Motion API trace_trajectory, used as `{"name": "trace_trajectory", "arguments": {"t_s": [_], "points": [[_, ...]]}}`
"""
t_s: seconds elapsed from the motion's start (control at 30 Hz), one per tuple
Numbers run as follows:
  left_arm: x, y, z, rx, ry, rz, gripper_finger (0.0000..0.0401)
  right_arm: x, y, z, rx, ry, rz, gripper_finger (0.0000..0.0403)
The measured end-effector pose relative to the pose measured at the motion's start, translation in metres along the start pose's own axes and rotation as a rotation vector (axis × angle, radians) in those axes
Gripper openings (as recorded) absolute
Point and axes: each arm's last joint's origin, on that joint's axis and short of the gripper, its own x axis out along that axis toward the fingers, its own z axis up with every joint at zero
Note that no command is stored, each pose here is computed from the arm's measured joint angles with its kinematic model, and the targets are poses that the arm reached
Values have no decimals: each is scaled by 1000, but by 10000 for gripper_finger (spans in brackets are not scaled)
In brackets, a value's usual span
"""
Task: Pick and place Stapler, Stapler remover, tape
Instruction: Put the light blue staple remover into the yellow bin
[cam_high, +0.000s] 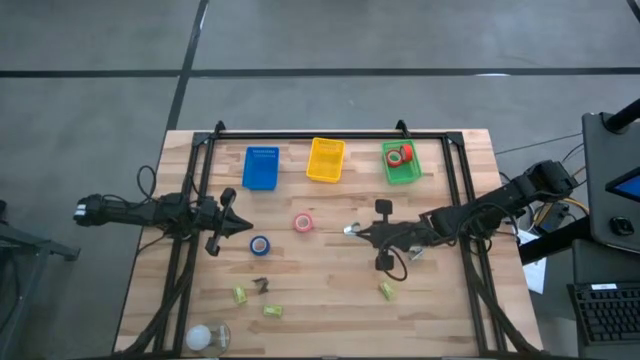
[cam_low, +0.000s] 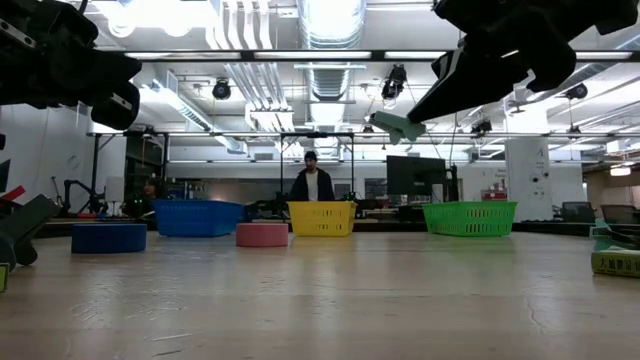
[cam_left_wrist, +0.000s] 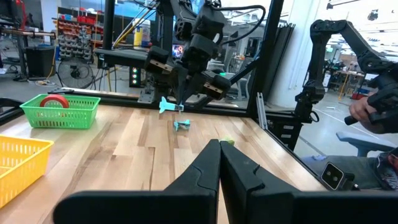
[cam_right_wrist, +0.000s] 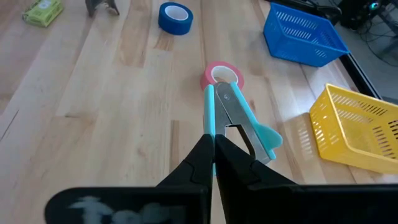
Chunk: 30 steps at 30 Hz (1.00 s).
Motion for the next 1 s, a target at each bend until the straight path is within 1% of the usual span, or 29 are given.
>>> {"name": "trace_trajectory", "arguments": {"t_s": [0.5,0.8,0.9,1.0], "points": [[0,0,0,0,0,0,10,0,0,0,10,-5,1,8],[0,0,0,0,0,0,10,0,-1,6,34,-64,1,8],[0,0,0,0,-1,0,10,1,-4,9,27,-84,-10,8],[0,0,0,0,0,0,10,4,-13,11,59,-107,-34,8]]}}
